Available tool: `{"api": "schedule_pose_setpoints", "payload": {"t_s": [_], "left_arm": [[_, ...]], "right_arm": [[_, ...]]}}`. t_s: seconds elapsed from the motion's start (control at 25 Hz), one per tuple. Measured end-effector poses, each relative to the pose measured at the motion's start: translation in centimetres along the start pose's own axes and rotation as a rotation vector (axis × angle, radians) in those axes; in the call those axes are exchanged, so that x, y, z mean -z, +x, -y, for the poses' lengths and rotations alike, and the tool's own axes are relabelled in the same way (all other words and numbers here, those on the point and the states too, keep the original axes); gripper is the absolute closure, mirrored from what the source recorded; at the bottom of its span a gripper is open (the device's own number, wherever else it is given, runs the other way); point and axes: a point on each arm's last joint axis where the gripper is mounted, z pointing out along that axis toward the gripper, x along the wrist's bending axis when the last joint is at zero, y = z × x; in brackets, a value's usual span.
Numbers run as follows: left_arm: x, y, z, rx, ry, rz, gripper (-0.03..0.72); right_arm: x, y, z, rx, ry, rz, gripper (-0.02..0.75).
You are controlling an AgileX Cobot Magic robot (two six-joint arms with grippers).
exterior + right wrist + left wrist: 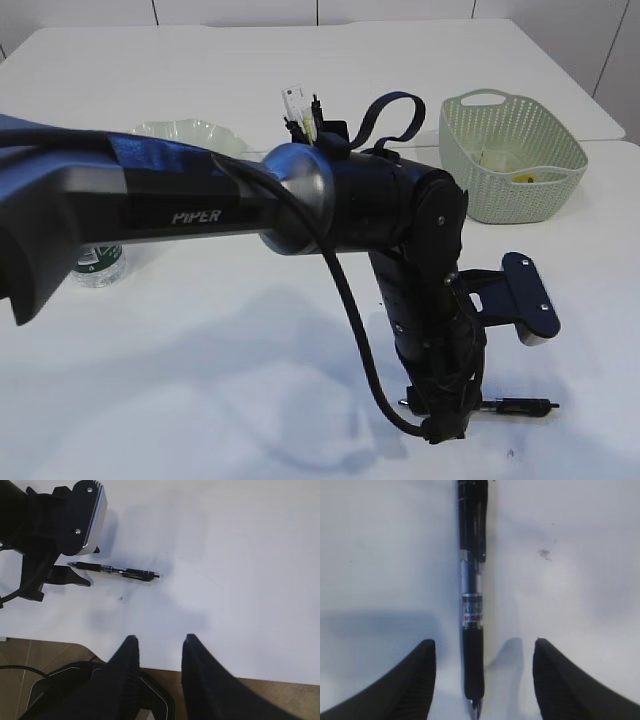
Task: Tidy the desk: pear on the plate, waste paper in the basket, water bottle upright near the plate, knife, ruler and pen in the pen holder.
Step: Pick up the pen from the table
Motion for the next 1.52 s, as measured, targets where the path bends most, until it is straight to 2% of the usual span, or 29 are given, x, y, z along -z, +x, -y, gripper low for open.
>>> {"api": "schedule_pose_setpoints", "payload": {"t_s": [1.52], "left_arm": [[-1.6,0.0,0.5,0.006,0.026,0.016,0.29]], "right_arm": [[0.0,0.5,0.1,-0.018,0.014,-0.055,0.494]]}}
